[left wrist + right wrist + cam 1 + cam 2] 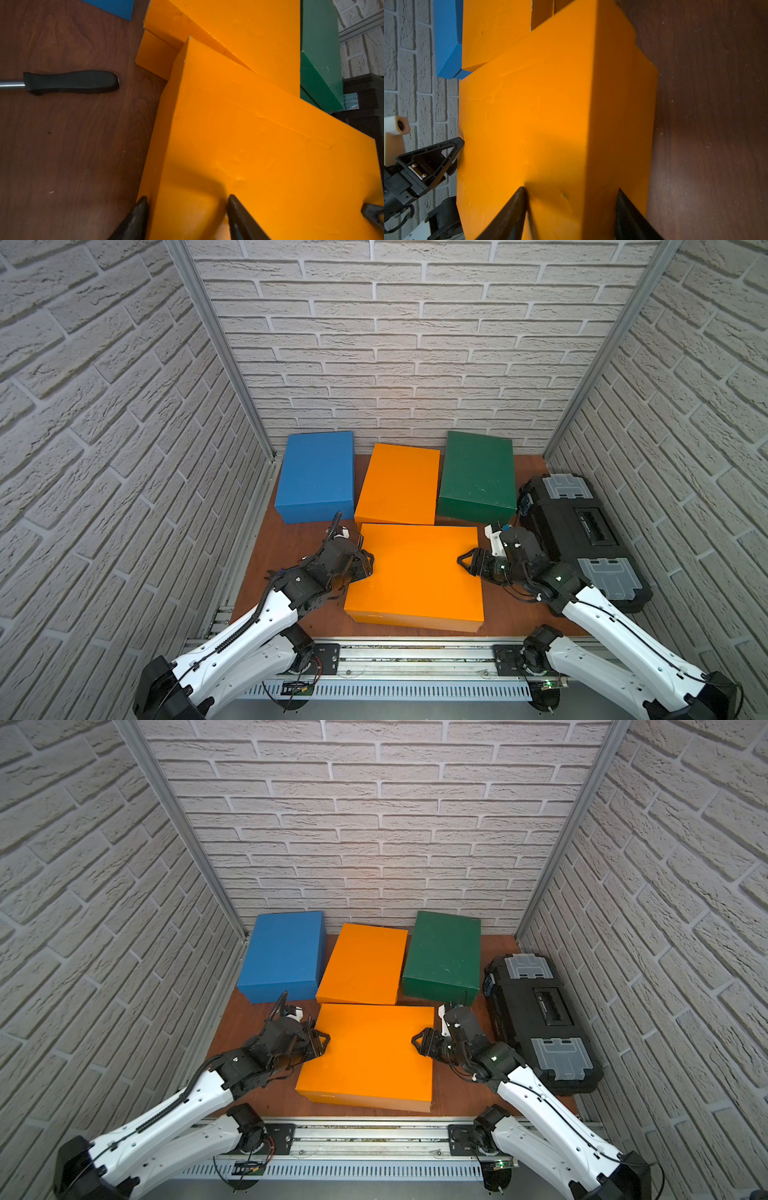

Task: Stack the shoeboxes
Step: Pick up the shoebox from the center of the board.

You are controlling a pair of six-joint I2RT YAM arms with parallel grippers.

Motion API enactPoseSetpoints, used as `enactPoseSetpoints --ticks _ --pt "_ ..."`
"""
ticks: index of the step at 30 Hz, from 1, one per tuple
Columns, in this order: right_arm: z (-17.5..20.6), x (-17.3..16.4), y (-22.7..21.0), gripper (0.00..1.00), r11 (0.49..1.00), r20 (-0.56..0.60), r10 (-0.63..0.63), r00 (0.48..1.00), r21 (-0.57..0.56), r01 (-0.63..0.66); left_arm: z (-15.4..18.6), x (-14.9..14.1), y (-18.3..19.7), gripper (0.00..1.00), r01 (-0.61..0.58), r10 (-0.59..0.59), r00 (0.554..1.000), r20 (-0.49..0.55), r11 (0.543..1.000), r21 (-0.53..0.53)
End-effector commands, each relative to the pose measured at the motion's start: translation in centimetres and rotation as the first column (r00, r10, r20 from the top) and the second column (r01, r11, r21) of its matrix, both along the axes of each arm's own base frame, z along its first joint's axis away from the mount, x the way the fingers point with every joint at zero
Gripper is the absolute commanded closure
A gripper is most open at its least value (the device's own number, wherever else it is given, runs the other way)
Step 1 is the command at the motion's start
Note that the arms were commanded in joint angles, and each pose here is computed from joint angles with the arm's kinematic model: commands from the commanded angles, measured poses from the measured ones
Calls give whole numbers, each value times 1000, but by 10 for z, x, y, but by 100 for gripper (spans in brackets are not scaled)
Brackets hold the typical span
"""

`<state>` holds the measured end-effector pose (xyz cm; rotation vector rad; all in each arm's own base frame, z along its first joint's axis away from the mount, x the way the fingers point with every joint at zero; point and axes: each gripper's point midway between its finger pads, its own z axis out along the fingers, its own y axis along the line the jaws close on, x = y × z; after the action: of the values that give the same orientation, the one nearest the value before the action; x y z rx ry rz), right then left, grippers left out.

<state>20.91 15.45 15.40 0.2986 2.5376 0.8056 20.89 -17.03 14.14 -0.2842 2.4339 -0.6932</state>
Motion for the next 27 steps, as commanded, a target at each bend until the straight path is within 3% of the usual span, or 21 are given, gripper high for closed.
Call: enactPoseSetpoints --ticks 1,13,27 --pt "33 -11 38 51 977 77 168 983 123 -176 93 2 -52 42 158 -108 975 193 951 -266" --pt "67 -2 47 57 969 151 172 973 151 -194 146 2 -54 43 199 -108 947 302 936 -289" --pt "117 38 72 58 963 239 209 948 120 -242 211 23 -44 44 191 -109 886 451 971 -142"
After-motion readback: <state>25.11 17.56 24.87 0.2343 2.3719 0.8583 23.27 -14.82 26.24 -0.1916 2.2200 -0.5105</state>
